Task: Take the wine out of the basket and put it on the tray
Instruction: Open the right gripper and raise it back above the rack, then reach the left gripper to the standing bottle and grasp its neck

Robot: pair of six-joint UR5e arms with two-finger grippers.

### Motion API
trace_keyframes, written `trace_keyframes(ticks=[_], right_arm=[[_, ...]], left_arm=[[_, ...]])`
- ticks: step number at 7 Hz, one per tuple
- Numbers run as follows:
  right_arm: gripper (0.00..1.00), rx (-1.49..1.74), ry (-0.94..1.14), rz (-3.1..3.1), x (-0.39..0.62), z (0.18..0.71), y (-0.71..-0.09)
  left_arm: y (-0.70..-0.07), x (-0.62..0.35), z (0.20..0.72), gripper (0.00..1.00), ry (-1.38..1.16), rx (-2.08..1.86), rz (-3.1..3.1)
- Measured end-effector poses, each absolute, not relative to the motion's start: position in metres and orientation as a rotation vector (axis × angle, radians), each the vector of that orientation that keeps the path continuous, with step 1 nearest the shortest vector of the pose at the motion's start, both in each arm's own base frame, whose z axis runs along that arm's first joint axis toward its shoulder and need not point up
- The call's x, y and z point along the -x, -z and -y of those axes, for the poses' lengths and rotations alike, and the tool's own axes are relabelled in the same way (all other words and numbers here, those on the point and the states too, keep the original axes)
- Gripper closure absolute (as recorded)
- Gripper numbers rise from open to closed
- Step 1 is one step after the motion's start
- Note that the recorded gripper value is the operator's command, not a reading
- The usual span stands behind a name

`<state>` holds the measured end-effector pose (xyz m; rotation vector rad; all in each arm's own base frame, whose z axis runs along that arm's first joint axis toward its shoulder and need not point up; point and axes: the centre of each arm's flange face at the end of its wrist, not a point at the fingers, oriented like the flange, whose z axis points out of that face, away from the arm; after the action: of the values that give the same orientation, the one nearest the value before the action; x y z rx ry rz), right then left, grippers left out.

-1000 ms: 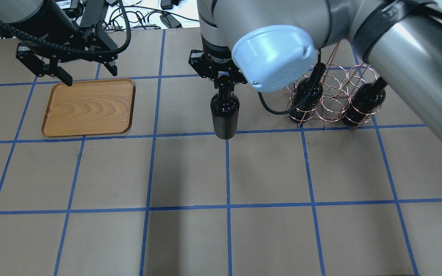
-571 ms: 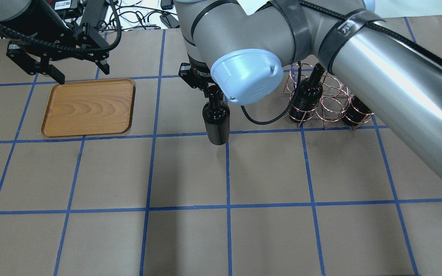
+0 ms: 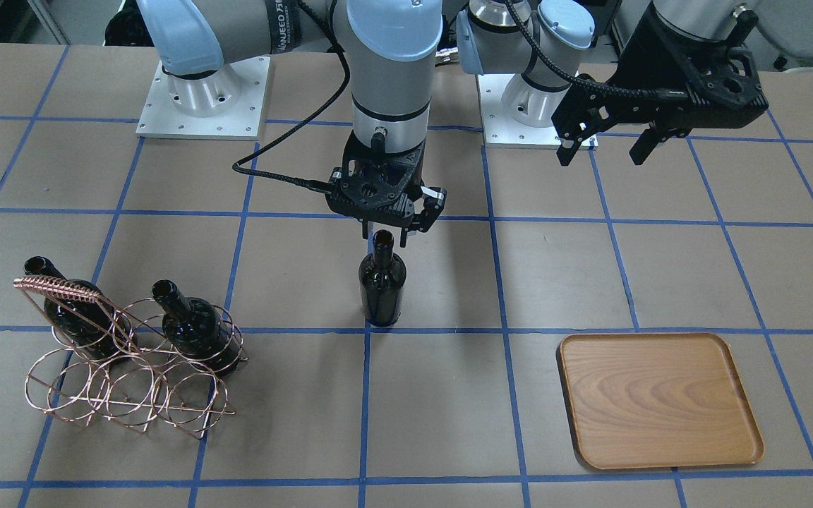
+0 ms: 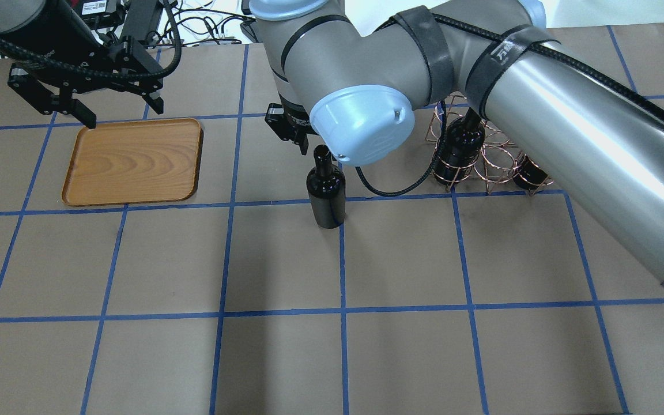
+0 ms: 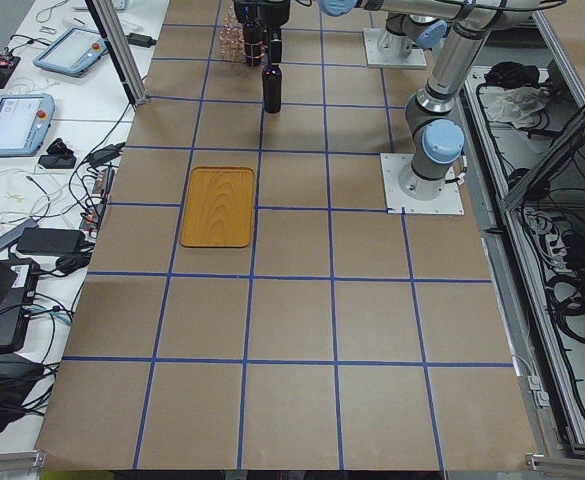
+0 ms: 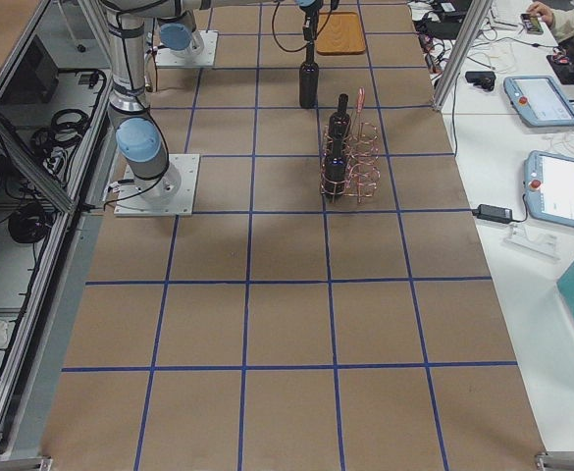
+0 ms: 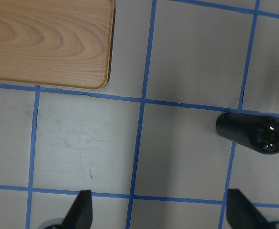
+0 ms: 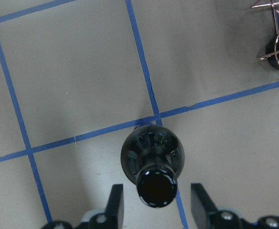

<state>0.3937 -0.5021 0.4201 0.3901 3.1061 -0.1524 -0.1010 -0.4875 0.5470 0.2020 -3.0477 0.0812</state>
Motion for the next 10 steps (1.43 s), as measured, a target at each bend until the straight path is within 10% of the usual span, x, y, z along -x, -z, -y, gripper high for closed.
trace_keyframes(ticks=[10], right_arm=[[0.00, 0.040, 0.271, -3.177, -0.164, 0.512, -0.556]], left_arm=[[-0.534, 0.111, 0.502, 0.00, -0.085, -0.249, 3.046]])
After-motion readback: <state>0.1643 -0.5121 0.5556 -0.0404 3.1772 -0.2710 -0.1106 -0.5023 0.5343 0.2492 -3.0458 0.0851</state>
